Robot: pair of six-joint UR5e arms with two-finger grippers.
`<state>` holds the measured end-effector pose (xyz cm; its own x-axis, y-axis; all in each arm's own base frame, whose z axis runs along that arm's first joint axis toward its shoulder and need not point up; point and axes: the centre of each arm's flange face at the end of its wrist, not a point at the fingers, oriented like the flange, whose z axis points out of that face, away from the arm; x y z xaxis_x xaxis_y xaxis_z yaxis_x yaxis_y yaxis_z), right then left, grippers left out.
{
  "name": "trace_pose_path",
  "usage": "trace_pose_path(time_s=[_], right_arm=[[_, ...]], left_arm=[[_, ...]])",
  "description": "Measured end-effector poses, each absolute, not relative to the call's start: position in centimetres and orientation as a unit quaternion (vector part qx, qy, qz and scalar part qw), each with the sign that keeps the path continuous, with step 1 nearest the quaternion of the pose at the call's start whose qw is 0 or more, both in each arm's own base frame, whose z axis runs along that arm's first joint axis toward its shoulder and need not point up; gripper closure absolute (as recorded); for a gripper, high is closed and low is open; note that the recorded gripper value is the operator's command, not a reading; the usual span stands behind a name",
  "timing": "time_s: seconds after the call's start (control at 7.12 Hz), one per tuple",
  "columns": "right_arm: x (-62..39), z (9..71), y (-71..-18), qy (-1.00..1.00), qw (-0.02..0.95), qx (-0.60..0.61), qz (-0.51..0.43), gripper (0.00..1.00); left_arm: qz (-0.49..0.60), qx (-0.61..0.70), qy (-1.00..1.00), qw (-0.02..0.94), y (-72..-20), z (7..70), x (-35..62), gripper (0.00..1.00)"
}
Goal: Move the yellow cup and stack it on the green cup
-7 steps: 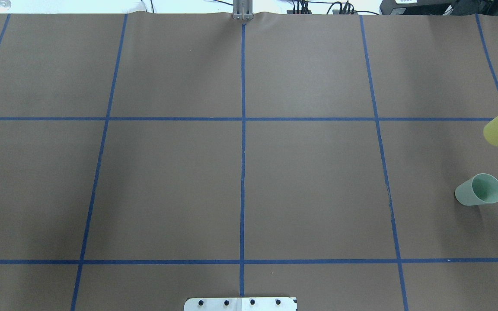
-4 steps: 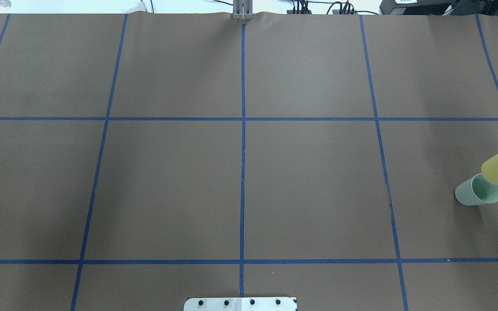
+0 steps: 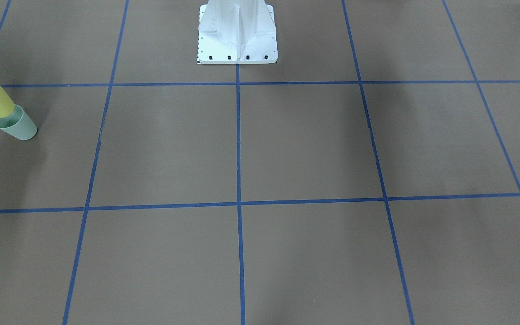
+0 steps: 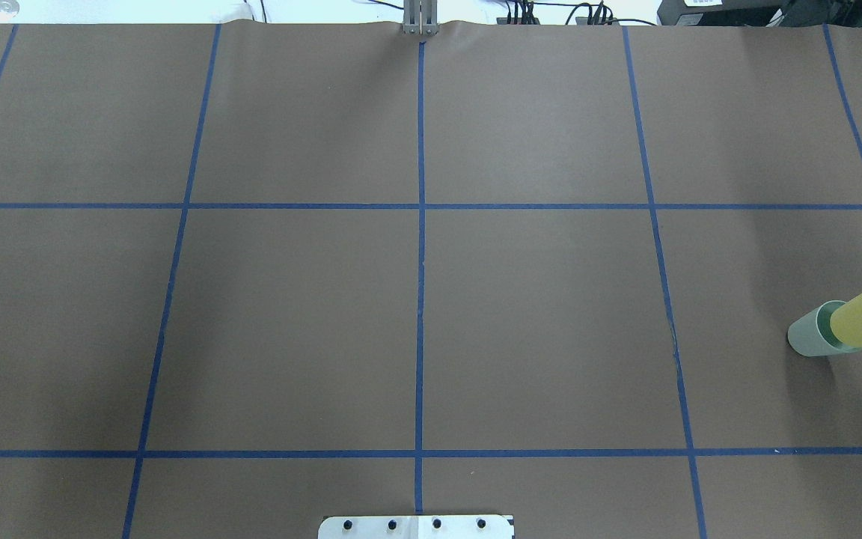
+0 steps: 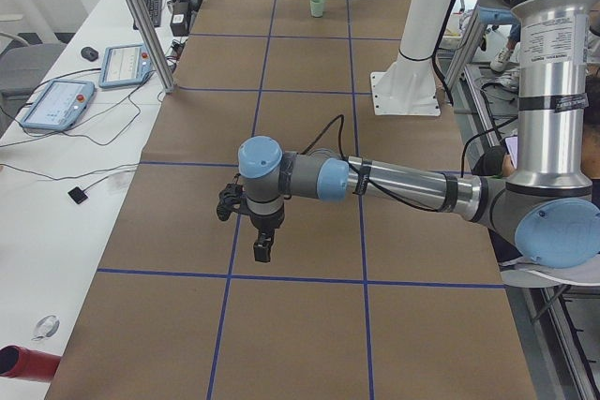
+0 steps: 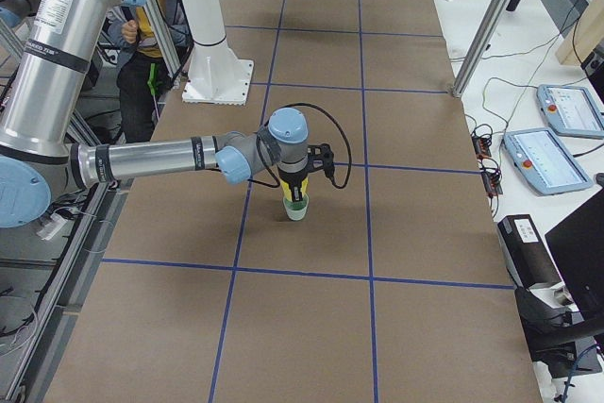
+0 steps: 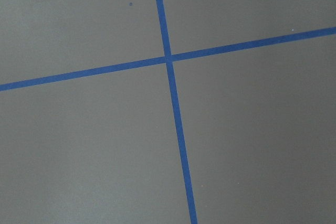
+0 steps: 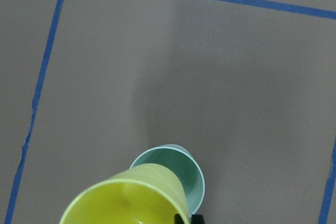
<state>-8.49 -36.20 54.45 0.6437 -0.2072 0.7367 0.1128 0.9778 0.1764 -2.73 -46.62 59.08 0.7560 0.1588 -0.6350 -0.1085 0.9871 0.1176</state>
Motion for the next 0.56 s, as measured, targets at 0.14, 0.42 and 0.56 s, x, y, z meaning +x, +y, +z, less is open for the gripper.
trace_pose_path(time_s=[0.14, 0.42, 0.56], right_arm=[[-8.77, 54.55, -36.2, -0.412, 0.905, 0.055, -0.091, 1.0], [-9.02, 54.86, -36.45, -0.407, 0.907, 0.056, -0.092, 1.0], [-9.06, 55.02, -36.55, -0.404, 0.908, 0.056, -0.092, 1.0]], left_arm=[[0.071, 0.037, 0.342, 0.936, -46.61, 59.13, -2.74, 0.0], [0.071, 0.036, 0.341, 0.937, -46.59, 59.24, -2.76, 0.0], [0.071, 0.036, 0.341, 0.937, -46.6, 59.3, -2.75, 0.0]])
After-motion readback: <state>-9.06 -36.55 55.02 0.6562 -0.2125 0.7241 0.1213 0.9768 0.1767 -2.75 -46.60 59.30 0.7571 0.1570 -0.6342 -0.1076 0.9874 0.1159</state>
